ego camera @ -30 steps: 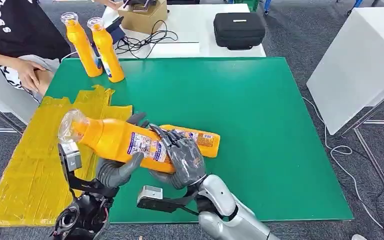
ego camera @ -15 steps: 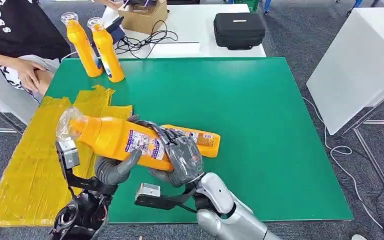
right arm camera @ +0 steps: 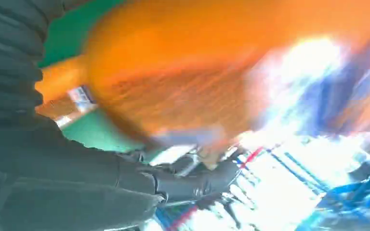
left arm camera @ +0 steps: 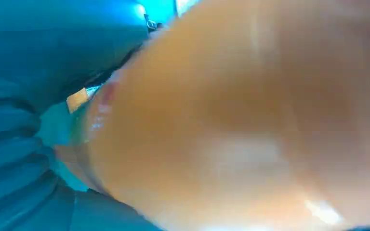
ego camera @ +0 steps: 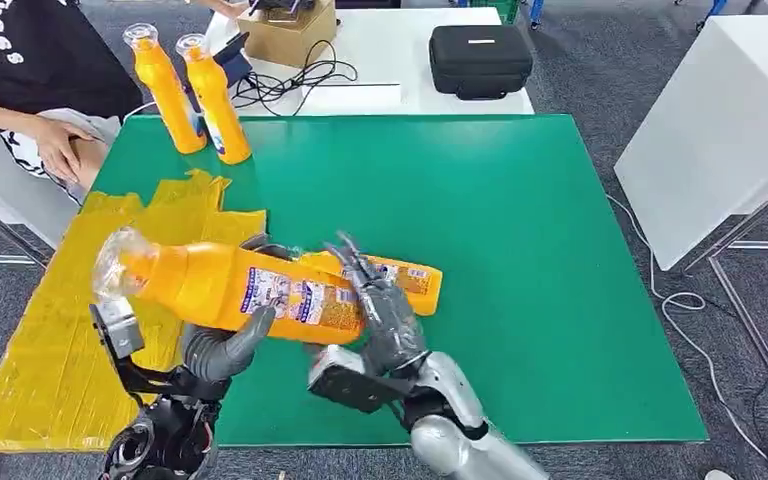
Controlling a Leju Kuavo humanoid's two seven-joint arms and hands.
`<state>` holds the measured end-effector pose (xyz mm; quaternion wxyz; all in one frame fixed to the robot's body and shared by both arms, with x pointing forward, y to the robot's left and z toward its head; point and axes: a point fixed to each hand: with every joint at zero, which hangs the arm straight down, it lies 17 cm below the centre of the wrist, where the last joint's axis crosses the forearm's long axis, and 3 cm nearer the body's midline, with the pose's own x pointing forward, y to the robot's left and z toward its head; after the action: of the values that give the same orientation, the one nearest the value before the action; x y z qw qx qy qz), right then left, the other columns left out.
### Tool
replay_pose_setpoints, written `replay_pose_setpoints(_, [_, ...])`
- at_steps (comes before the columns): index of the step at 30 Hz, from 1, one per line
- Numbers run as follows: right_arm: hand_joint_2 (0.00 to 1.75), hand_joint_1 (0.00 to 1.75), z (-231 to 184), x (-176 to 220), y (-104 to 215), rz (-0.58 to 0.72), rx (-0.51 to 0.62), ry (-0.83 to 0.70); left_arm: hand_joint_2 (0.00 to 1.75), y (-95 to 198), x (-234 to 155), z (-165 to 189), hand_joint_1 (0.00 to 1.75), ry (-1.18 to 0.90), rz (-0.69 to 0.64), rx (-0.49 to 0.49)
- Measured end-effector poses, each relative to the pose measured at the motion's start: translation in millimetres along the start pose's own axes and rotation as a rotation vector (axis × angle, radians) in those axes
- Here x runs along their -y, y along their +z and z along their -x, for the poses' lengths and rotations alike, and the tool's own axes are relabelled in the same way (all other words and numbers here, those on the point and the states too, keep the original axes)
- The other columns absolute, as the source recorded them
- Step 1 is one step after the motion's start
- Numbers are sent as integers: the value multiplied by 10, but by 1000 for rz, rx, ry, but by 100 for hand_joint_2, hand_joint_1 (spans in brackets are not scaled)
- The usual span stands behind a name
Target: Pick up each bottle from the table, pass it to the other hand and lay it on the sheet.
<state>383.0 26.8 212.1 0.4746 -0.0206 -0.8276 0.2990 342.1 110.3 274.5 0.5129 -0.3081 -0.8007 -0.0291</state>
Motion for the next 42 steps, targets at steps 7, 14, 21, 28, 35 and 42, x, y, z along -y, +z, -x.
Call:
replay_pose_setpoints(7, [175,0,157,824,278,211,-29,-138,175,148,-202,-87,175,-121,-94,32])
replay_pose_setpoints(14, [175,0,8,1553,686,411,15,-94,175,172,-597,-280,175,-800,-245,112])
replay_pose_setpoints(21, [175,0,-175,2003,1009,537,72,10,175,139,-725,-377,175,-1474,-264,118])
replay_pose_setpoints(28, [175,0,-288,2144,1241,580,123,157,175,37,-1223,-285,175,-2086,-255,-58])
replay_pose_setpoints(35, [175,0,-322,2148,1337,579,139,262,175,19,-1404,413,175,-2286,17,-207])
replay_pose_setpoints(42, [175,0,-248,2098,1437,556,112,288,175,127,-1858,873,175,-2346,237,-387])
